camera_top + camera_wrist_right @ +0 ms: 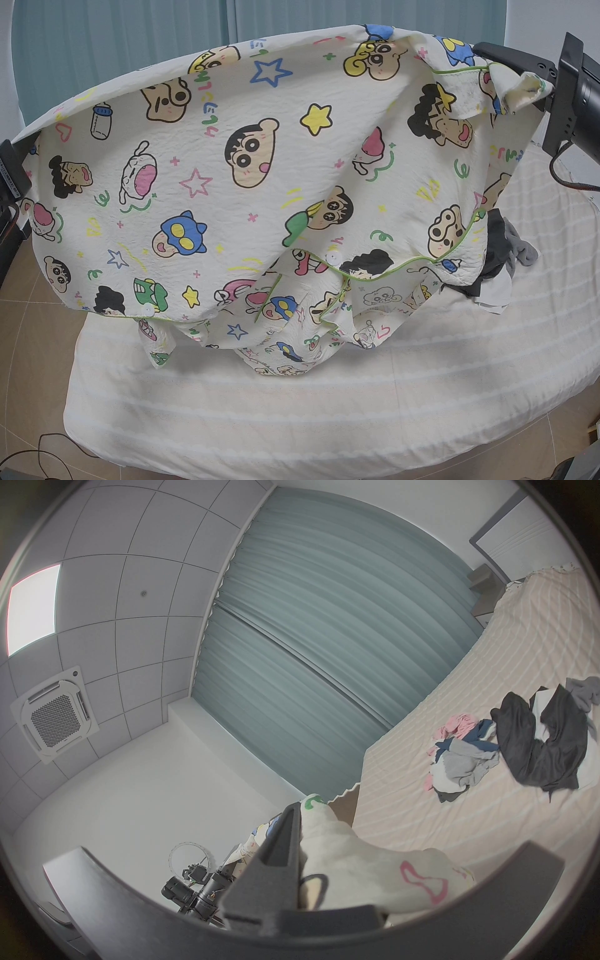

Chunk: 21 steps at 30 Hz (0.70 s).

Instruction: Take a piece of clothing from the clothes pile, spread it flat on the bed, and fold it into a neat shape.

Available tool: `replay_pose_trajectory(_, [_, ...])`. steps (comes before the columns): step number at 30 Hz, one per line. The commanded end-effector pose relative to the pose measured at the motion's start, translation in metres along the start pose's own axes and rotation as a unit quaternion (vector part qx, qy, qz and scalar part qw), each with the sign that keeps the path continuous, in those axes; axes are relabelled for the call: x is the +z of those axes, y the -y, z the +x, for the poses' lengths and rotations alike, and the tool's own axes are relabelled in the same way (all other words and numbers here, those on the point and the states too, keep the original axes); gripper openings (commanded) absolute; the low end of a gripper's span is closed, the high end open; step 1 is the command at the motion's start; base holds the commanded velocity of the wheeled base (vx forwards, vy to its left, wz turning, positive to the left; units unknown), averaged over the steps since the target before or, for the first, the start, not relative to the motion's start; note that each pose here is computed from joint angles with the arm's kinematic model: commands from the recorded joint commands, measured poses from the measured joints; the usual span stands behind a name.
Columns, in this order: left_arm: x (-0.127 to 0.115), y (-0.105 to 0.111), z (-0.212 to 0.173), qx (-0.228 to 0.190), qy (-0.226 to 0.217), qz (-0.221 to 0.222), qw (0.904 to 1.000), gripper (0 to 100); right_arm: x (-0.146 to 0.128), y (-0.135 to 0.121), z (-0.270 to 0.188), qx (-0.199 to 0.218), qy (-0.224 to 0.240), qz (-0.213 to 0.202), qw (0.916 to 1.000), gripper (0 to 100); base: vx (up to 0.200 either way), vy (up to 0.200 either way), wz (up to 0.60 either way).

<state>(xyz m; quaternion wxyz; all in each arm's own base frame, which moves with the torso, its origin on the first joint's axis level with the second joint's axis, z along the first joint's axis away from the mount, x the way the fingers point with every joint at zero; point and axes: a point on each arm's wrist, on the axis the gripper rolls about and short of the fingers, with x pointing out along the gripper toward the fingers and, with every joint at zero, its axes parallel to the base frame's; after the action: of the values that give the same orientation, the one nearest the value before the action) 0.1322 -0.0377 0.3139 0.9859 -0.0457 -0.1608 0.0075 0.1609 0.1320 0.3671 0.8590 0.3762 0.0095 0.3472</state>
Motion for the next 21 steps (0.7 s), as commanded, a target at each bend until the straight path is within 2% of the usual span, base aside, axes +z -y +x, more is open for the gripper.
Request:
replay_pose_trajectory(1, [0.0, -0.002, -0.001, 0.004, 0.001, 0.001, 1.0, 0, 0.0, 0.0, 0.0, 0.0, 0.0, 0.0, 1.0, 0, 0.0, 0.2, 0.0])
replay_pose_trajectory(9, [-0.006, -0.003, -0.004, 0.005, -0.007, 0.005, 1.0, 0, 0.0, 0.0, 0.0, -0.001, -0.001, 0.001, 1.0, 0, 0.0, 0.2, 0.0])
replay_pose_trajectory(18, [-0.012, -0.004, -0.009, 0.004, -0.016, 0.008, 0.9998, 0, 0.0, 0.001, -0.004, -0.002, -0.002, 0.001, 1.0, 0, 0.0, 0.0, 0.0])
replay_pose_trajectory(21, [-0.012, -0.005, -0.01, 0.005, -0.017, 0.008, 0.9998, 0, -0.001, 0.001, -0.005, -0.003, -0.003, 0.001, 1.0, 0, -0.2, 0.0, 0.0])
